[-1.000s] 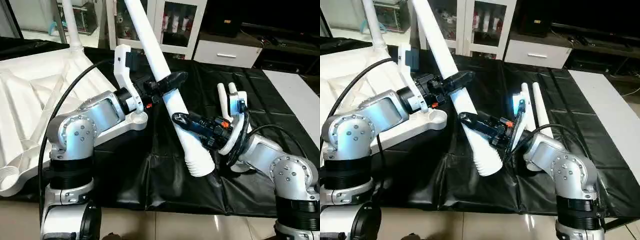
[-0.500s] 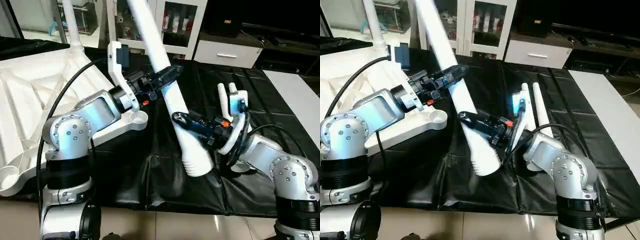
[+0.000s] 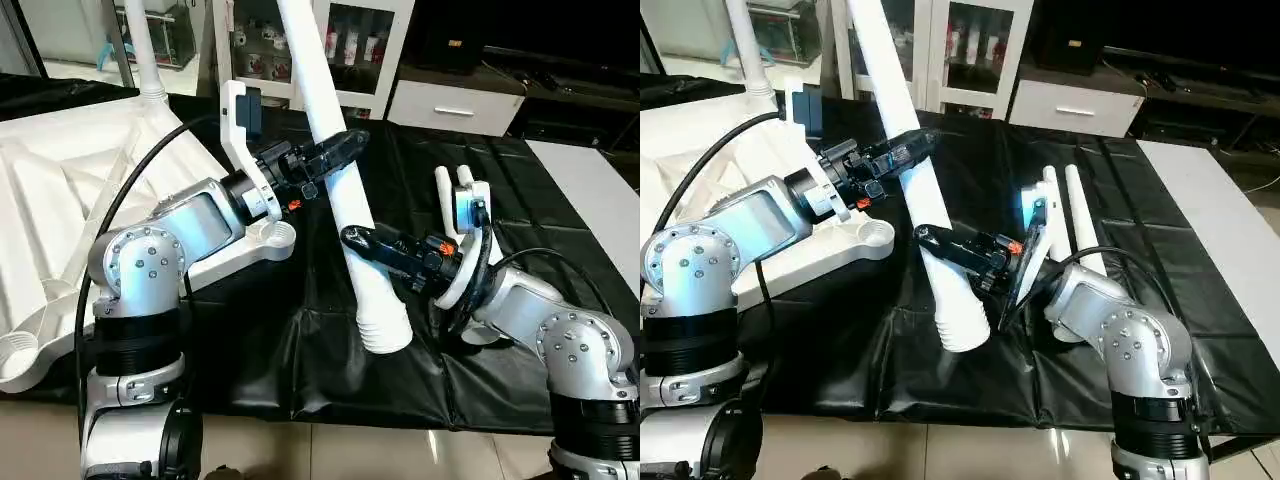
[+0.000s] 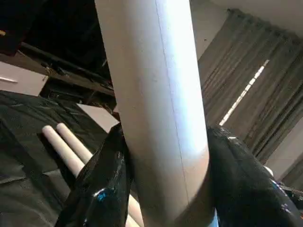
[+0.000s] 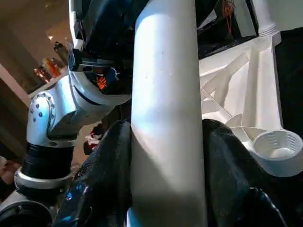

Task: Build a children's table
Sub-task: Pick table leg

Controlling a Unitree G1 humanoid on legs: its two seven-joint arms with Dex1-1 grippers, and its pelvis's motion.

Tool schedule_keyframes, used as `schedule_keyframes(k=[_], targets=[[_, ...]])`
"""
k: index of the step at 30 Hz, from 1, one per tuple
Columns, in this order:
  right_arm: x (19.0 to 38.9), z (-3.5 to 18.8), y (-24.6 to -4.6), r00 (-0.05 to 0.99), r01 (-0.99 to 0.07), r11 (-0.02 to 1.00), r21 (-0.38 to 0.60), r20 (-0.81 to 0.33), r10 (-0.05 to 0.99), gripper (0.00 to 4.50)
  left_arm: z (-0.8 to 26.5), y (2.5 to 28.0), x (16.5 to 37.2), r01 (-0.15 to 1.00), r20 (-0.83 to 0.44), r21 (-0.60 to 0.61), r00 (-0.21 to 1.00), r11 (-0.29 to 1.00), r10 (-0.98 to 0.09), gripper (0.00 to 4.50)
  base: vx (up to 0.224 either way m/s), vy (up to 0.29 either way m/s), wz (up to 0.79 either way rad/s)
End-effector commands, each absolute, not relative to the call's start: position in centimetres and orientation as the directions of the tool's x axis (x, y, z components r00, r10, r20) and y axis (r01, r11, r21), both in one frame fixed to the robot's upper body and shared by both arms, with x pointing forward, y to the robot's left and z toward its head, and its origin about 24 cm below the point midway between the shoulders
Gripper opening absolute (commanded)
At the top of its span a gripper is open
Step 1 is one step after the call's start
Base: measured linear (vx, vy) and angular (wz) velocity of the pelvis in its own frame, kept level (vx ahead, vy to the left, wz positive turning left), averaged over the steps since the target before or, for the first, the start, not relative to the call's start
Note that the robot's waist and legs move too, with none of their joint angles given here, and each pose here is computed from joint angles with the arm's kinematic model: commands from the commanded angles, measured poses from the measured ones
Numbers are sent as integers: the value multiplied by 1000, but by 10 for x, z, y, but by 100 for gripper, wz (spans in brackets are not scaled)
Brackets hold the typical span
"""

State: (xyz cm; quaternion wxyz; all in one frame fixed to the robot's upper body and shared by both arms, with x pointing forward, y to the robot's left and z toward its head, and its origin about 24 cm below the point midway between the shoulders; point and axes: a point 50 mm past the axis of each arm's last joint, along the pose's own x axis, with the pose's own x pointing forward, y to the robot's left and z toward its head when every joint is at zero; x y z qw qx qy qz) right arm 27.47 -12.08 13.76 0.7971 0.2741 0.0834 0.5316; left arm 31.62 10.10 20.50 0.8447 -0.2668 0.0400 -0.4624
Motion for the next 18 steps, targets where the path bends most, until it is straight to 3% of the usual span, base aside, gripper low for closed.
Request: schedule_keyframes(k=[1, 12, 15, 16, 18], targets=[[280, 141, -125, 467, -800, 353, 485, 135, 874, 250, 209, 105, 323, 727, 160, -450, 637, 518, -754, 199, 0, 0, 0], [293, 132, -117, 570, -770, 532, 354, 4, 822, 342, 214, 106, 334, 666, 121, -311, 735, 678, -667, 178, 0, 0, 0], [306, 124, -104, 664, -712, 659, 244, -71, 744, 365, 216, 105, 340, 594, 109, -244, 802, 767, -587, 177, 0, 0, 0], [306, 124, -104, 664, -712, 659, 244, -71, 744, 366, 216, 105, 340, 594, 109, -244, 802, 767, -587, 177, 0, 0, 0], [315, 123, -93, 713, -683, 717, 141, -88, 696, 366, 217, 103, 344, 553, 110, -210, 833, 807, -542, 177, 0, 0, 0]])
